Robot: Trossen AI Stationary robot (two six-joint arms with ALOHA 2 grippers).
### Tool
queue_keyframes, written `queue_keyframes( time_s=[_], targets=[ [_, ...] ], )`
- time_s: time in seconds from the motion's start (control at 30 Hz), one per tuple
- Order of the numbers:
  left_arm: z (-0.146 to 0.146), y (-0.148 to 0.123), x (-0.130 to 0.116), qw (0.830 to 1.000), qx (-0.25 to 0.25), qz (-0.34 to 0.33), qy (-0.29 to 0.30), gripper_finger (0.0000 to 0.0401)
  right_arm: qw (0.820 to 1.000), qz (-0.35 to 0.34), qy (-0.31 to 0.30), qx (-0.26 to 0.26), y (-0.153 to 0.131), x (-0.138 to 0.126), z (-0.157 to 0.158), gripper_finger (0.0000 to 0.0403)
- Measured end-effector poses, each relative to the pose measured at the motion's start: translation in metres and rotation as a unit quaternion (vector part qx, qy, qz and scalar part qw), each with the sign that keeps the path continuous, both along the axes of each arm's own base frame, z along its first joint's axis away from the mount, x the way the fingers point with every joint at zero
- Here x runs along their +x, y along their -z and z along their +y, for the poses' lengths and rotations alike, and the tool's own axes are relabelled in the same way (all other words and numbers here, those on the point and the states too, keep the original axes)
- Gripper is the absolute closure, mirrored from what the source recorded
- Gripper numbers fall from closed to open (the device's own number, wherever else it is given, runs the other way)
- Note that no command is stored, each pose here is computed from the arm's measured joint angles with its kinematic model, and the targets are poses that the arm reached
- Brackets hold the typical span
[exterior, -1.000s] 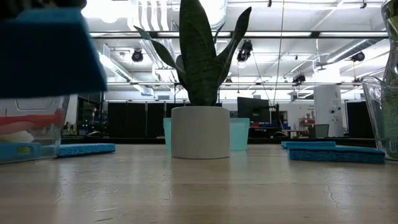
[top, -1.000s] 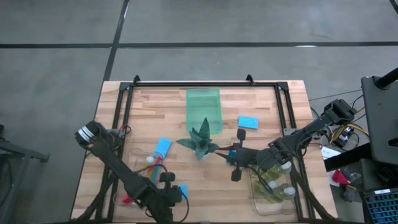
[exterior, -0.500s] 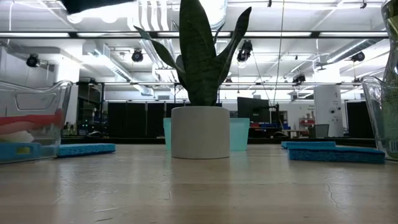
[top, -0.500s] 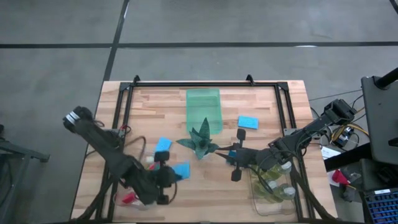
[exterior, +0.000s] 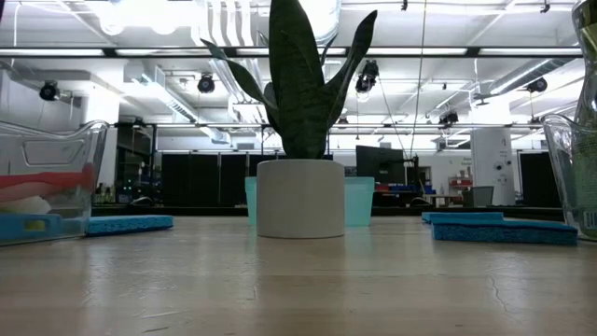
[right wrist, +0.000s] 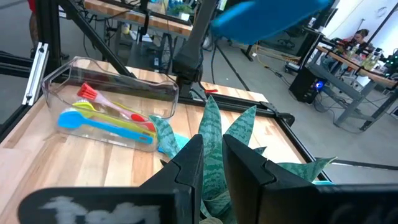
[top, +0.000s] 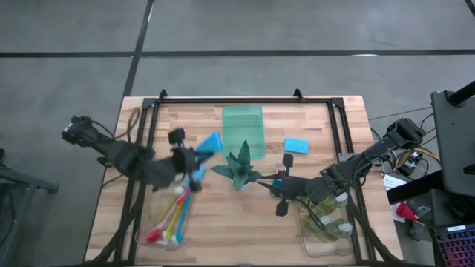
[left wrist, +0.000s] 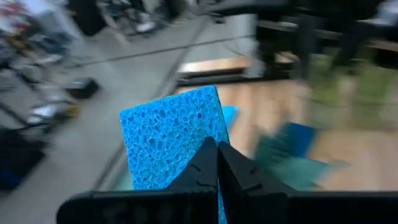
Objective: Pick & Place Kitchen Sink Supplies
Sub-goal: Put the blue sponge into the green transparent bin
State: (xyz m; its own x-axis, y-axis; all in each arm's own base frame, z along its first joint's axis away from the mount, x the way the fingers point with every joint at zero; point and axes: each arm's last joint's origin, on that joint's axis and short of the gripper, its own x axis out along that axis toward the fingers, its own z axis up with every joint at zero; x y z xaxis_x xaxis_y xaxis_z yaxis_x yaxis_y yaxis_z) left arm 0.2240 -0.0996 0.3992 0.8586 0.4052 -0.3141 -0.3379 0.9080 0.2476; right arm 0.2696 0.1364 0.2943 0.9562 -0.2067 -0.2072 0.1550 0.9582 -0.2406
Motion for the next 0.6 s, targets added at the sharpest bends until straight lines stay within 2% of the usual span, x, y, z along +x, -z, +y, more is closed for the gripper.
queue_keyframes(
  time_s=[0.13, 0.23, 0.4, 0.6],
  targets=[
    [0.033, -0.011, 0.003, 0.998, 0.043, -0.006, -0.049, 0.0401, 1.000, 0.000, 0.000, 0.000, 0.000, 0.000, 0.000, 0.0346],
    [0.059, -0.017, 0.010, 0.996, 0.053, -0.014, -0.073, 0.0401, 1.000, 0.001, -0.001, -0.003, 0.000, 0.000, 0.000, 0.0346],
    [0.105, -0.021, 0.027, 0.999, 0.033, -0.032, -0.020, 0.0401, 1.000, 0.001, -0.001, -0.006, 0.000, 0.000, 0.000, 0.0346],
    [0.159, -0.004, 0.046, 0.999, -0.003, -0.005, -0.038, 0.0401, 1.000, 0.003, -0.003, -0.013, 0.000, 0.000, 0.000, 0.0346]
  ],
)
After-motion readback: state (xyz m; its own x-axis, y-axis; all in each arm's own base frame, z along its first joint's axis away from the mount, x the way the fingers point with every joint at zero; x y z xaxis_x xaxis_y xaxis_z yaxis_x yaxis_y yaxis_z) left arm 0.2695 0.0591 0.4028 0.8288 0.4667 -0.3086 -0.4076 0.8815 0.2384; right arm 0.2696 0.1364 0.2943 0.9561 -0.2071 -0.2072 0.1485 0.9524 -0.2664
